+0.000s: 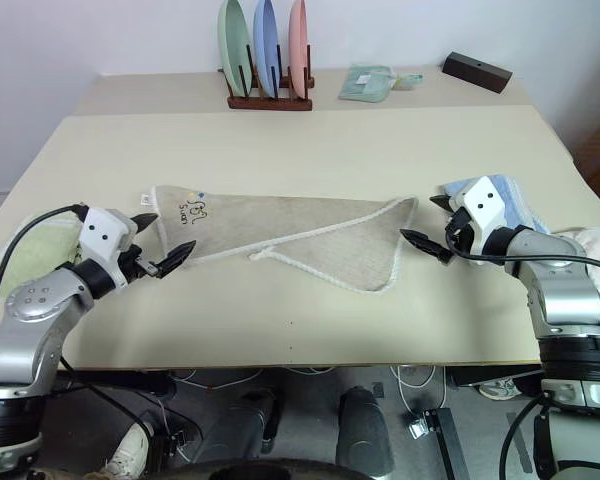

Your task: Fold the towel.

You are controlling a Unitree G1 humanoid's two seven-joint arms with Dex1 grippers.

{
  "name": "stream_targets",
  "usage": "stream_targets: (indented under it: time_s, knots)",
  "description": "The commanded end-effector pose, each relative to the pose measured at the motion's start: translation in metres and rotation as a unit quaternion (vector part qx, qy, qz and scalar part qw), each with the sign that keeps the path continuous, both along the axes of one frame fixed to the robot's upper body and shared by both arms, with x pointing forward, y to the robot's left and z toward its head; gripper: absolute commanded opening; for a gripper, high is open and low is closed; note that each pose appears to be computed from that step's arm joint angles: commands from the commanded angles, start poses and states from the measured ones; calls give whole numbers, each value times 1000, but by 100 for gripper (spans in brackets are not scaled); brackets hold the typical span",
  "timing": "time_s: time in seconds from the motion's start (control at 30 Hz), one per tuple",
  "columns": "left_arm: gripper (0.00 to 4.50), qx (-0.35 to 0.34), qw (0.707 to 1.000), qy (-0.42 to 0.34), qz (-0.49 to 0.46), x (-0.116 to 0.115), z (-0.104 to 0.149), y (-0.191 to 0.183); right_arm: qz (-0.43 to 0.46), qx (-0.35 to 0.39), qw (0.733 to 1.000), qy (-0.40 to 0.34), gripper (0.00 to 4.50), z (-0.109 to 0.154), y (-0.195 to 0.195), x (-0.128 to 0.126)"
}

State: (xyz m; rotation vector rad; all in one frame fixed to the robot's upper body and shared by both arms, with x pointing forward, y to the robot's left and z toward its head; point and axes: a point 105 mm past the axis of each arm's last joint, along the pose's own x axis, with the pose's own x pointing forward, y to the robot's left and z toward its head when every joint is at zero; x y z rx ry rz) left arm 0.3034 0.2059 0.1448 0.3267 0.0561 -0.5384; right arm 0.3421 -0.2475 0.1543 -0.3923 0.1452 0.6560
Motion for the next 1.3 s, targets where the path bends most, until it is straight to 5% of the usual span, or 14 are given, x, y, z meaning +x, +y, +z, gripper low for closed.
stream_targets:
  time_s: [0.03,0.2,0.9,1.0,1.23,1.3]
  knots:
    - [446,33,996,-16,-76,-14,12,-26,9,13,1000,-14,450,15,4,-3]
    - [446,175,977,-25,-116,-15,-2,-45,24,31,999,-9,450,15,19,-7]
    - [446,289,957,26,-20,19,-50,29,18,49,998,-39,450,13,41,-8]
    - [366,290,957,14,-5,25,-48,31,23,47,998,-41,450,15,43,-7]
    - [20,288,958,0,2,25,-41,30,35,35,998,-47,450,17,44,-2]
    - [9,290,957,-5,8,24,-37,32,44,20,998,-51,450,20,46,-1]
